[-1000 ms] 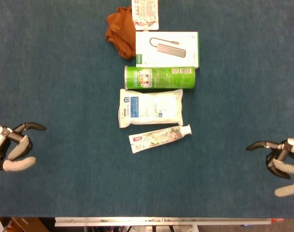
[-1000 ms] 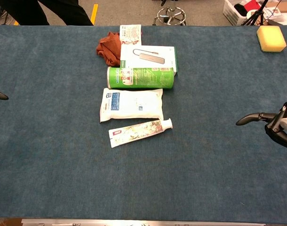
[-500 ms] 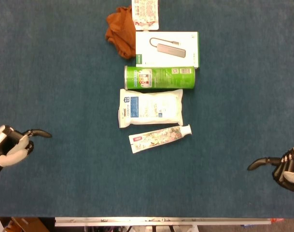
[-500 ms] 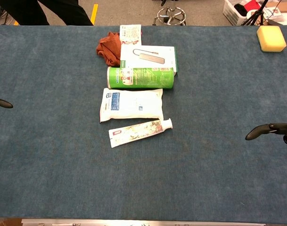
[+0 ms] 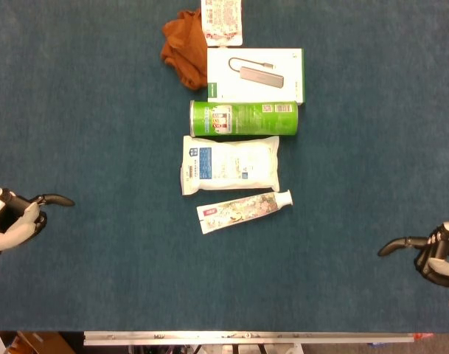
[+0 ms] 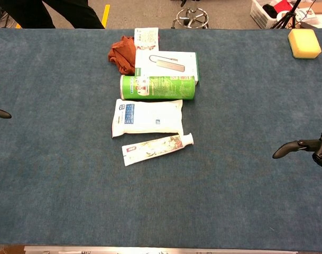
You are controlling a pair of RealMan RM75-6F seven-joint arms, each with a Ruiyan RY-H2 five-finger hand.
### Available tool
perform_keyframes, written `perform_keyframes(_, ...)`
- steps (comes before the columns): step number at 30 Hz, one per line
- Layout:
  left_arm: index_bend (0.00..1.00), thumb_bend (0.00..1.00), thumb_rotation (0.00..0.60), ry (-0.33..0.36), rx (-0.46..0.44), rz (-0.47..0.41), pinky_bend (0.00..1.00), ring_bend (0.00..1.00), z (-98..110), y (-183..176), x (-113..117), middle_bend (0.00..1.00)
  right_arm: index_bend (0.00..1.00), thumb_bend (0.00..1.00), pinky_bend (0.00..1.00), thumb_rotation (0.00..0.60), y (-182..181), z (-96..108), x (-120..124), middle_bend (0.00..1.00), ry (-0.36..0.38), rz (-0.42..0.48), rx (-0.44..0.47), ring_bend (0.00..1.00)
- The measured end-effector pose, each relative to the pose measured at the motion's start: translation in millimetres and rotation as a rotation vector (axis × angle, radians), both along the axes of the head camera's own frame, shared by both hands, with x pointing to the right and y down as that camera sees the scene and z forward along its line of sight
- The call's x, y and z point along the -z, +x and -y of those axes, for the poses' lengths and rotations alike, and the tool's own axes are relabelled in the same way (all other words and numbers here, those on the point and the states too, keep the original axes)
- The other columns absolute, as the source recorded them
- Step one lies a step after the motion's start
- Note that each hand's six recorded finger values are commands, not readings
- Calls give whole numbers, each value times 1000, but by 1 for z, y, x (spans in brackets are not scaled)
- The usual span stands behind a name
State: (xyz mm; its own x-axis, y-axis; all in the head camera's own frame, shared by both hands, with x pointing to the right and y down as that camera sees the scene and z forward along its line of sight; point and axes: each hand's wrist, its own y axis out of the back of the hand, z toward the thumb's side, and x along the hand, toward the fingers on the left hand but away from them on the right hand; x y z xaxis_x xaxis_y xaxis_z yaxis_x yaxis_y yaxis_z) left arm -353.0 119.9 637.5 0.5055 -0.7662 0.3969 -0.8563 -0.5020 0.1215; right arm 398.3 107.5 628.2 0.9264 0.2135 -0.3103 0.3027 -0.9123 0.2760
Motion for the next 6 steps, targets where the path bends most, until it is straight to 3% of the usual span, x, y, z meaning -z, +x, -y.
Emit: perform_keyframes(6, 1000, 0, 300, 7, -13, 9, 272, 912, -2, 2, 0, 1000, 1000, 0, 152, 415, -1, -4, 1, 909, 13, -7, 16, 762)
